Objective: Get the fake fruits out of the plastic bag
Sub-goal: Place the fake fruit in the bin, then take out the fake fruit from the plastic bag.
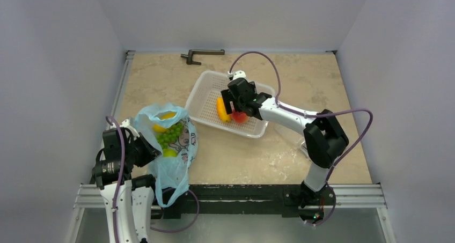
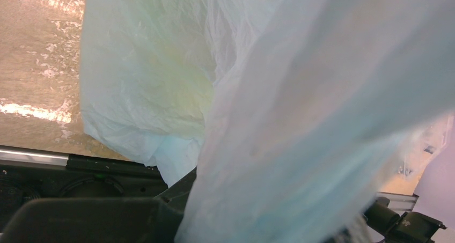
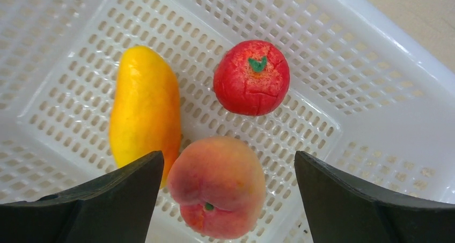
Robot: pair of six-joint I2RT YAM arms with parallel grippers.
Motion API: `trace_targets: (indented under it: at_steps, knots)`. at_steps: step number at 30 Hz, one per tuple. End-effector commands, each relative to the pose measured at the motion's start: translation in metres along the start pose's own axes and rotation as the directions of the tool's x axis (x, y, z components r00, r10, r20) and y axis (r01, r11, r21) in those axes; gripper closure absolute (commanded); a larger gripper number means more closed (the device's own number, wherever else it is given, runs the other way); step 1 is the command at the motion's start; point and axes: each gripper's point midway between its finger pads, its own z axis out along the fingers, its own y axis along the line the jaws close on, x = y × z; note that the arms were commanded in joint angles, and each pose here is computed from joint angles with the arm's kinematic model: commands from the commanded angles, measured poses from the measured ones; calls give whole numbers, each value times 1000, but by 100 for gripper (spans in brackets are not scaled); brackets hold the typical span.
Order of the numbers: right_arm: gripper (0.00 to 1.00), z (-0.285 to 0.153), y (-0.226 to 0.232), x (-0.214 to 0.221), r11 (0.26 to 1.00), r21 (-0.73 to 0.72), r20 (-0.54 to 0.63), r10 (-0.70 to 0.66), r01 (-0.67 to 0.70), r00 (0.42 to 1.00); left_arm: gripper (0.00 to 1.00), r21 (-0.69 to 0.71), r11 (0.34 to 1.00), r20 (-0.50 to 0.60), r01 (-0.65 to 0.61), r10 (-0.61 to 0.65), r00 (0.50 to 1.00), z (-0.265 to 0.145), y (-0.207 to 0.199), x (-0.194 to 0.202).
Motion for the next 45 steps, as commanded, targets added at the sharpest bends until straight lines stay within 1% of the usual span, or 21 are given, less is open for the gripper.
trace_targets:
  at_steps: [1, 2, 4, 6, 7, 9, 13, 14, 17, 21, 24, 26, 28, 29, 31, 35, 38, 41, 45]
  knots:
    - [10, -48, 25, -48, 983, -182, 146, 56, -29, 988, 100, 13, 1000, 12, 4, -4, 1000, 2, -2, -5]
    - [11, -60, 35, -53, 971, -239, 172, 64, -21, 983, 100, 12, 1000, 13, 3, -4, 1000, 2, -2, -5]
    - [12, -94, 61, -66, 923, -385, 249, 86, 17, 965, 100, 10, 1000, 17, 6, -6, 1000, 2, -2, -5]
    - [12, -127, 84, -69, 864, -499, 305, 109, 61, 946, 100, 12, 1000, 16, 6, -6, 1000, 2, -2, -5]
    - [12, -145, 98, -69, 821, -564, 331, 123, 91, 936, 100, 11, 1000, 14, 6, -6, 1000, 2, -2, -5]
    - [12, -179, 121, -66, 731, -671, 345, 161, 123, 925, 100, 11, 1000, 15, 6, -7, 1000, 2, -2, -5]
    - [14, -235, 158, -54, 516, -845, 297, 239, 139, 924, 100, 12, 1000, 12, 6, -6, 1000, 3, -2, -5]
    - [15, -248, 167, -52, 462, -874, 296, 260, 151, 919, 100, 11, 1000, 10, 7, -7, 1000, 3, -2, -4]
    - [20, -274, 192, -35, 345, -919, 288, 260, 190, 922, 100, 10, 1000, 12, 6, -6, 1000, 2, -2, -4]
    - [31, -294, 223, -24, 265, -939, 285, 235, 221, 929, 100, 10, 1000, 12, 6, -7, 1000, 2, -2, -5]
    - [42, -285, 243, -20, 276, -943, 251, 225, 185, 942, 100, 5, 1000, 17, 9, -9, 1000, 2, -1, -5]
    - [50, -265, 256, -16, 309, -941, 209, 213, 137, 954, 100, 4, 1000, 17, 9, -10, 1000, 2, -1, -5]
    - [60, -241, 263, -18, 380, -921, 183, 227, 86, 956, 100, 5, 1000, 15, 9, -9, 1000, 2, -1, -5]
    - [64, -231, 267, -18, 404, -912, 181, 229, 76, 957, 100, 4, 1000, 17, 10, -10, 1000, 2, -1, -5]
    - [70, -210, 277, -17, 453, -889, 180, 217, 65, 959, 100, 1, 1000, 20, 11, -11, 1000, 2, 0, -5]
    - [75, -179, 294, -15, 544, -835, 202, 161, 84, 966, 100, 3, 1000, 18, 10, -10, 1000, 2, -1, -4]
    - [79, -157, 301, -12, 633, -769, 206, 114, 89, 972, 100, 2, 1000, 25, 9, -9, 1000, 1, -1, -5]
    - [79, -128, 304, -7, 726, -684, 191, 89, 68, 978, 100, 4, 1000, 19, 10, -10, 1000, 2, -1, -5]
    - [78, -103, 303, -2, 801, -593, 215, 55, 86, 975, 100, 3, 1000, 22, 10, -11, 1000, 2, -1, -5]
